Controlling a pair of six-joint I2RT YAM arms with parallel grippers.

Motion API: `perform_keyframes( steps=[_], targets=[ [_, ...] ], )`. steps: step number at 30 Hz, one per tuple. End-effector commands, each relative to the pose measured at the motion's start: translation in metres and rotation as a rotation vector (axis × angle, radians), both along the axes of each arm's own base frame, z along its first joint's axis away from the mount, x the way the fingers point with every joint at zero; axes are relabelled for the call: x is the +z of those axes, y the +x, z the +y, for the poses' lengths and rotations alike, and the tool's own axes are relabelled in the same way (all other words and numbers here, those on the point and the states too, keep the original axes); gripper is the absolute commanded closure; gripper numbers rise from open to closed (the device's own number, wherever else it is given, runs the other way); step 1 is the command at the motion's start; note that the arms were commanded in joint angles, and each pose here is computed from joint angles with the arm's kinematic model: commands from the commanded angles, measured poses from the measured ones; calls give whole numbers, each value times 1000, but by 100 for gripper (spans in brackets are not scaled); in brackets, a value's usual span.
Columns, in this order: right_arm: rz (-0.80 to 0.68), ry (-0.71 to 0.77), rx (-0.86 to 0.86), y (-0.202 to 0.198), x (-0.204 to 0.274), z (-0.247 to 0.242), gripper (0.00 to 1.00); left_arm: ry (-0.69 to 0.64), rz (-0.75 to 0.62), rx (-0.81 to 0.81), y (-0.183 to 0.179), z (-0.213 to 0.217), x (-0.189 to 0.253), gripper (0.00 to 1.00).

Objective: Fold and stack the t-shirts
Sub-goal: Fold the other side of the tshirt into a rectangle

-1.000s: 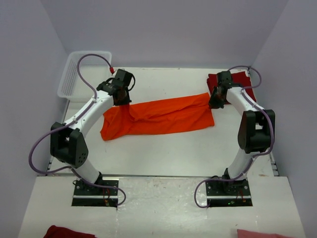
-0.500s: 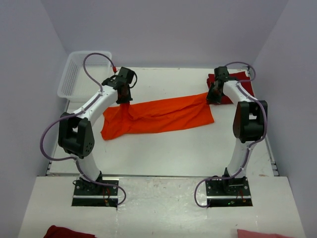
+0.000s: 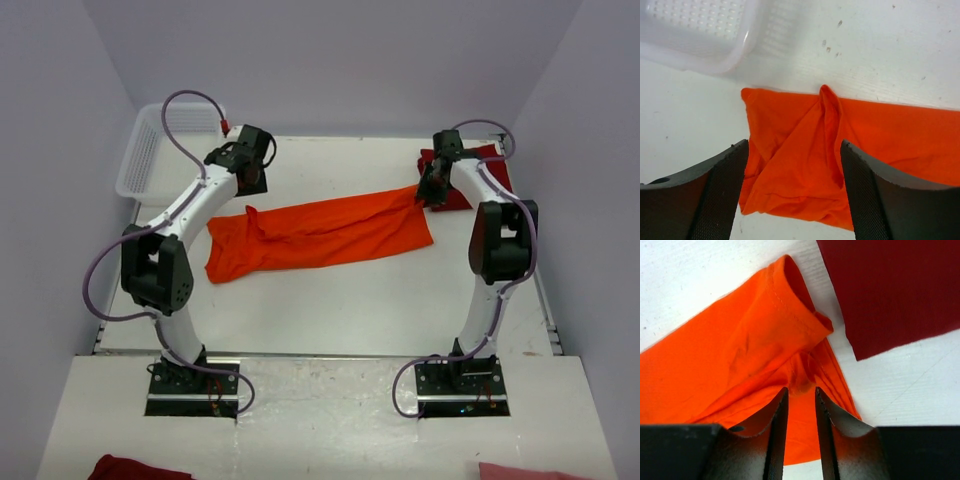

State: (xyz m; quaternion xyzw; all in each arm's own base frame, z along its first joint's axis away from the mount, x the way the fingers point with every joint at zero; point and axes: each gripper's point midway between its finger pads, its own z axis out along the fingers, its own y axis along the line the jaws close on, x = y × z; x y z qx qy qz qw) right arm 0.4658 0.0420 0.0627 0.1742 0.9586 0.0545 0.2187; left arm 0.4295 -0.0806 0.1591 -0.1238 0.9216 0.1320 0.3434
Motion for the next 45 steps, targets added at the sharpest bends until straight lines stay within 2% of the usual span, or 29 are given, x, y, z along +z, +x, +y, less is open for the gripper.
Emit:
perform_keyframes(
  steps=[1,3,5,6,9,11,19,25,37,40,43,45],
  targets=[
    [-100,-11,26,-5,46,8,70,32,-31,48,-29,18,29,25],
    [-145,1,37,-16,69,18,70,-34,41,25,-56,13,9,24],
    [-169,14,58,-32,75,31,71,-112,40,20,-63,13,-5,25],
    [-217,34,75,-41,89,36,71,-174,86,-8,-80,9,-23,26],
    [-281,114,142,-59,111,55,69,-297,126,-6,-94,17,-48,30],
    [-286,158,204,-67,115,70,69,-335,139,10,-98,25,-57,30],
    [-262,161,289,-81,112,103,68,-441,226,-5,-119,24,-87,32],
    [-266,130,275,-84,111,96,68,-483,246,-8,-123,30,-97,40],
    [-266,139,276,-87,102,97,68,-455,267,10,-123,45,-112,42],
    [-264,130,270,-86,101,95,68,-456,284,11,-124,45,-119,49],
    [-268,117,263,-85,101,92,68,-455,301,14,-126,45,-123,61],
    [-272,117,265,-85,102,93,68,-452,307,15,-127,46,-126,63]
  ],
)
